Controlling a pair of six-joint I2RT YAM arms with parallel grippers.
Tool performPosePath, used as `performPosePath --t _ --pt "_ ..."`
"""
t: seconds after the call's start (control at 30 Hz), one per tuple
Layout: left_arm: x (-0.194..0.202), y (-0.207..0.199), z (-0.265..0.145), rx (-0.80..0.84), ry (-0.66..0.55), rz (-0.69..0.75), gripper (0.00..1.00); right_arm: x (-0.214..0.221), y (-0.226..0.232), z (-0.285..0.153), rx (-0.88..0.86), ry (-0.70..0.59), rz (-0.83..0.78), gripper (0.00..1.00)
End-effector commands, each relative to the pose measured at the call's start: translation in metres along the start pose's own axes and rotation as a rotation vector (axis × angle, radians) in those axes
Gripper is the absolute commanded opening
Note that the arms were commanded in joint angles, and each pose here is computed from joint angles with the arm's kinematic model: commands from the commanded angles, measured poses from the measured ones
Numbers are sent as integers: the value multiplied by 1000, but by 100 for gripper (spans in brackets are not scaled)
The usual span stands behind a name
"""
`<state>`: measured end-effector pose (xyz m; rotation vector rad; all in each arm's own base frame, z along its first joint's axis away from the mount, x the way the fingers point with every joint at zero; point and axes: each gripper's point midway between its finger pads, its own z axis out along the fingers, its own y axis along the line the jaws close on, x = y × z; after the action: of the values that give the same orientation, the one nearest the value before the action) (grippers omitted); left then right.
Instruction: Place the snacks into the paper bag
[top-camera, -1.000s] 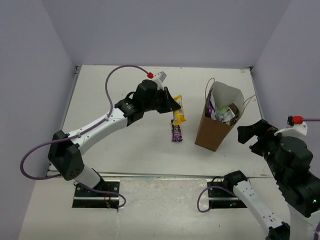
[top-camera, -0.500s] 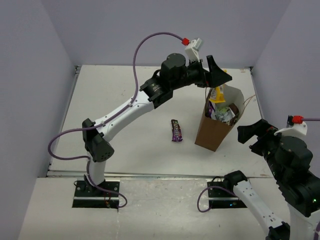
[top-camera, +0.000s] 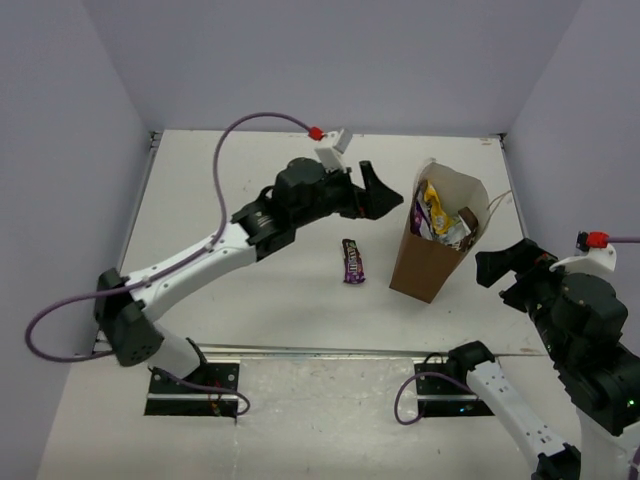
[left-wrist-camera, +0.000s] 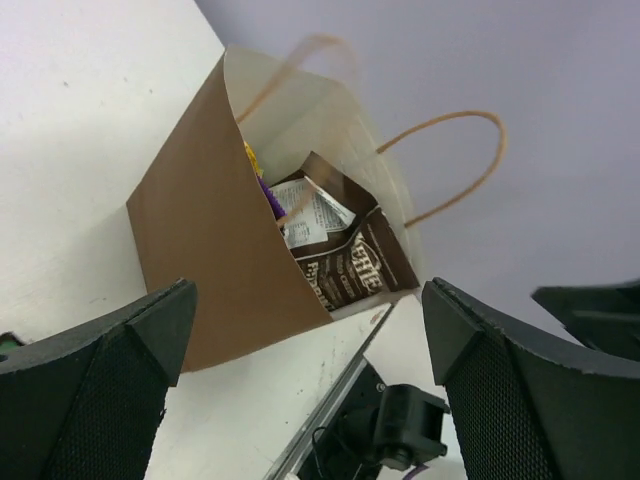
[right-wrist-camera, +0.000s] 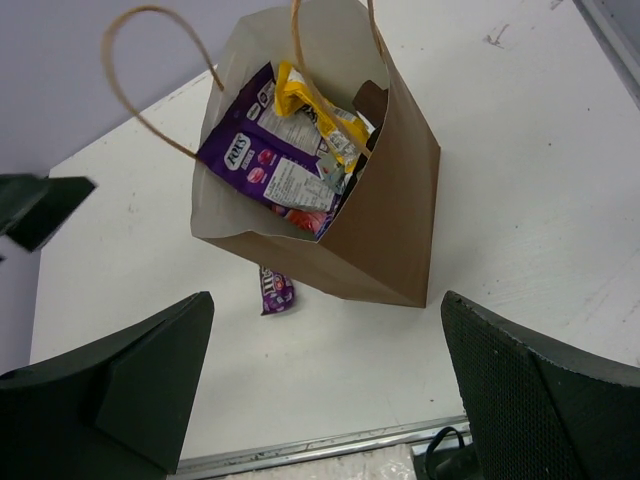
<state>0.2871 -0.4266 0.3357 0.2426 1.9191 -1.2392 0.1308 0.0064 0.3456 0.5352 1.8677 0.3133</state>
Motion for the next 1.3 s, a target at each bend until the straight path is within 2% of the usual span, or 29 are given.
performPosePath --t 0.0,0.13,0.2,0.23,0.3,0.4,0.5,0.53,0.6,0.8,0.97,1.13,1.27 --pt "-86 -50 -88 116 -373 93 100 -1 1 4 10 -3 1 99" --pt "-74 -31 -124 71 -419 88 100 3 6 9 -4 23 3 99" --pt "-72 -22 -143 66 -467 14 100 4 9 11 -19 28 4 99" --pt "-49 4 -138 16 -443 -15 100 5 10 11 -19 31 5 99" --pt "-35 25 -144 -14 -459 -91 100 5 11 12 -22 35 6 99" --pt "6 67 -127 -88 -366 -113 100 4 12 11 -26 32 13 99" --pt "42 103 -99 -274 -156 -96 100 2 11 10 -23 23 15 99" --pt "62 119 -97 -361 -53 -75 100 2 11 9 -25 21 12 99" --pt "65 121 -78 -396 11 -26 100 1 9 7 -23 15 11 99" --pt "76 142 -46 -487 83 -8 100 1 7 4 -20 15 14 99" --pt "107 176 -24 -630 235 48 100 -1 5 1 -13 6 16 99" --pt "134 192 -6 -674 324 71 100 -3 4 0 -8 -2 14 99" --pt "145 204 0 -709 349 69 100 -6 2 -3 -2 -12 9 99"
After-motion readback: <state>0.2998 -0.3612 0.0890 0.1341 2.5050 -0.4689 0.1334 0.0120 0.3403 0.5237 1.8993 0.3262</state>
